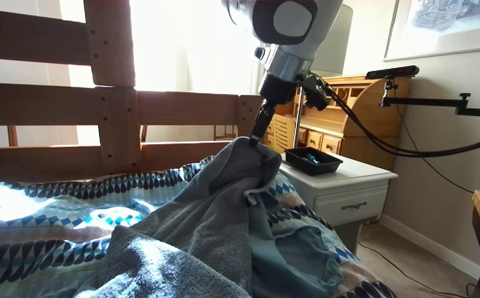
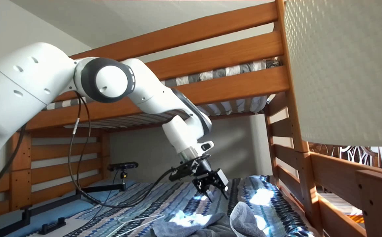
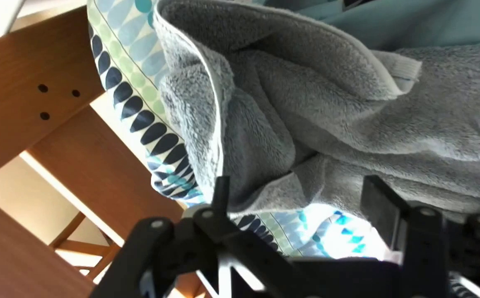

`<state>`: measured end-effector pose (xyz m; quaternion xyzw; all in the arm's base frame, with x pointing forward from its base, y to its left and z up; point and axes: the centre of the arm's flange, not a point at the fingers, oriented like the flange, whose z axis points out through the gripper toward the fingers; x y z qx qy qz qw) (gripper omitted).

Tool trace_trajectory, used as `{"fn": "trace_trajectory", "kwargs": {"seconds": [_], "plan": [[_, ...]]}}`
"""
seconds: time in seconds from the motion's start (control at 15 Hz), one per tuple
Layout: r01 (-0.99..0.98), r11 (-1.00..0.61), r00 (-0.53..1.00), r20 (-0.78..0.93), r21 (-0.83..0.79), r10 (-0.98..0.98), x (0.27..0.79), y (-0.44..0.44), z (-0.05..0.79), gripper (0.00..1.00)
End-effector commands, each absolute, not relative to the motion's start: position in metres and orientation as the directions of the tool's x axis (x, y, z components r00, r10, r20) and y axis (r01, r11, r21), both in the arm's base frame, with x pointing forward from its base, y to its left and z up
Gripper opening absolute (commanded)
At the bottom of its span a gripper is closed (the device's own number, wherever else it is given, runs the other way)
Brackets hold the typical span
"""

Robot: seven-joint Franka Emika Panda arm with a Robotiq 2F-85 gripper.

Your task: Remove the blue cloth and towel and put them on the bed

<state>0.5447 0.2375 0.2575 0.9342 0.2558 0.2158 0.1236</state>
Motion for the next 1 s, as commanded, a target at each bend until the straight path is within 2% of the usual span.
{"fn": "trace_trajectory", "kwargs": {"seconds": [0.0, 0.53, 0.73, 0.8, 0.93], "plan": [[0.474, -0.815, 0.749, 0.334, 0.333, 0.572, 0.540, 0.257, 0.305, 1.00], [0.574, -0.804, 0.726, 0.359, 0.155, 0.587, 0.490, 0.314, 0.397, 1.00], [0.566, -0.814, 0.732, 0.375, 0.130, 0.569, 0.479, 0.325, 0.426, 1.00], [0.561, -0.813, 0.725, 0.381, 0.158, 0.574, 0.477, 0.323, 0.403, 1.00], [0.558, -0.813, 0.721, 0.390, 0.163, 0.573, 0.476, 0.323, 0.410, 1.00]]}}
